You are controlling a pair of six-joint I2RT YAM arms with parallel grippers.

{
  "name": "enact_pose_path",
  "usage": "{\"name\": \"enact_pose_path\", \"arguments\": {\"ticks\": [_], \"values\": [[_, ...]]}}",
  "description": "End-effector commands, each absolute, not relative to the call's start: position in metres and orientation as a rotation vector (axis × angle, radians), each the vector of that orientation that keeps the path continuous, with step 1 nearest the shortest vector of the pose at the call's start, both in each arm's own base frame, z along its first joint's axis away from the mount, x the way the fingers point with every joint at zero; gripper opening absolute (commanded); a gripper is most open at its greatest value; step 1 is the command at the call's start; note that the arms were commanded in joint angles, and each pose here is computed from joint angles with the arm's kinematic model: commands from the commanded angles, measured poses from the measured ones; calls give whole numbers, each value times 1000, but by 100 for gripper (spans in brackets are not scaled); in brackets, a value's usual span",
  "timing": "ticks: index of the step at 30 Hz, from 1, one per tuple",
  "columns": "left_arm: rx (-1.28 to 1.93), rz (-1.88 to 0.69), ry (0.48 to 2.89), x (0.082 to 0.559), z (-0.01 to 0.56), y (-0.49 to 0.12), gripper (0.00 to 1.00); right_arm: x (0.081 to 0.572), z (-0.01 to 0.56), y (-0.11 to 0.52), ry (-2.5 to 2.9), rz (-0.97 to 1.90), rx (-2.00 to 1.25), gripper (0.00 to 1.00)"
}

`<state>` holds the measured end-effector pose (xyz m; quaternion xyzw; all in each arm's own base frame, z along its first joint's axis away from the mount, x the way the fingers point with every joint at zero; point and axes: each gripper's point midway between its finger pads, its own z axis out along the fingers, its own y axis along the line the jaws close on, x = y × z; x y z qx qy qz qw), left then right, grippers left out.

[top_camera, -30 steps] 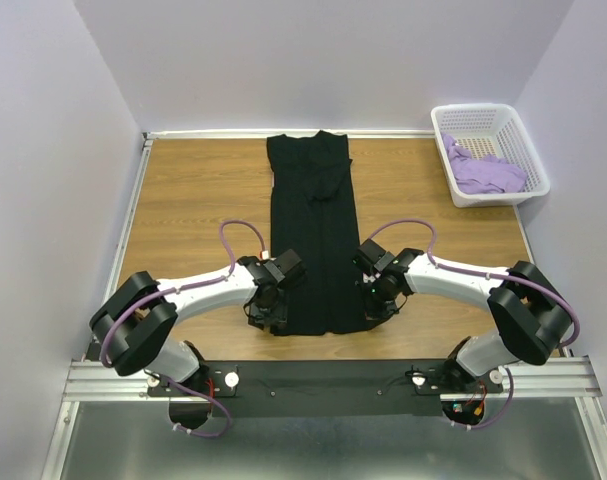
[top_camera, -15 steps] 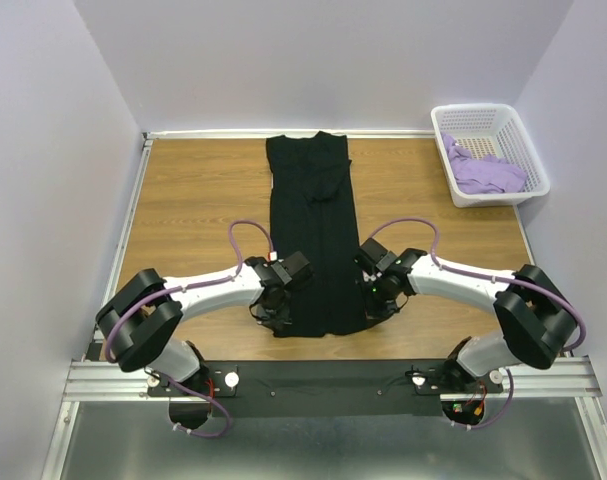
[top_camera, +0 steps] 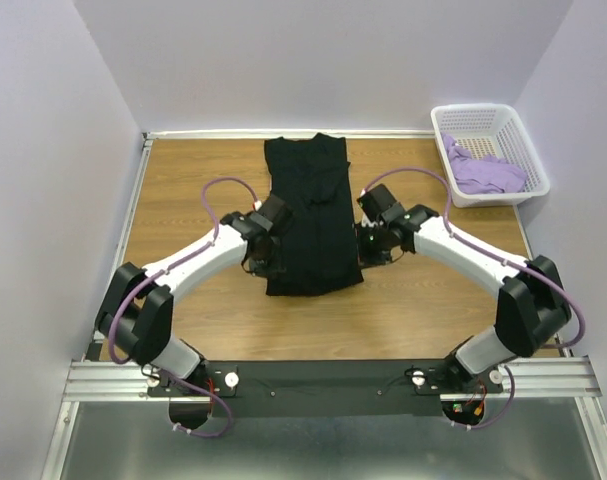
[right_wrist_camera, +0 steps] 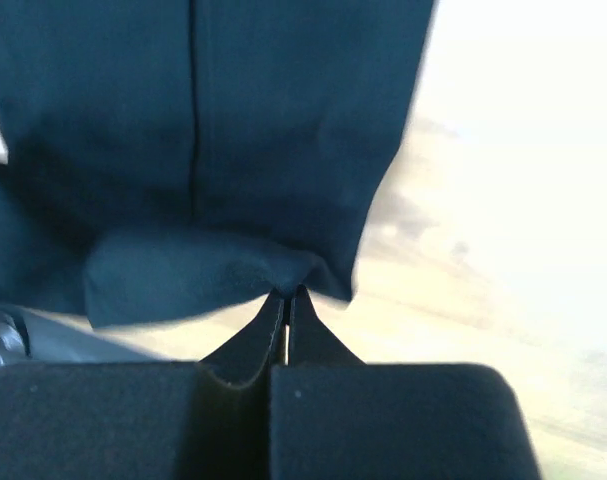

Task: Fold and stack the t-shirts
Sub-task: Fold the tshirt

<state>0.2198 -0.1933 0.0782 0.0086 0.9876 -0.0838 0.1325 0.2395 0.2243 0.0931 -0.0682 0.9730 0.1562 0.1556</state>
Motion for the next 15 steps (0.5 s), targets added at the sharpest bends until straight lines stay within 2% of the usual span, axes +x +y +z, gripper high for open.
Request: {"name": "enact_pose_path", "arguments": {"ticks": [1,9,15], "values": [[30,-132,2784,271,81,-168,0,286,100,213,2727,343,-210,0],[-57,-76,2618,365,96,-152,0,355,97,206,2657,174,-235,1],[-52,-81,2567,397,91,-154,0,382,94,204,2626,130,-236,1]]}}
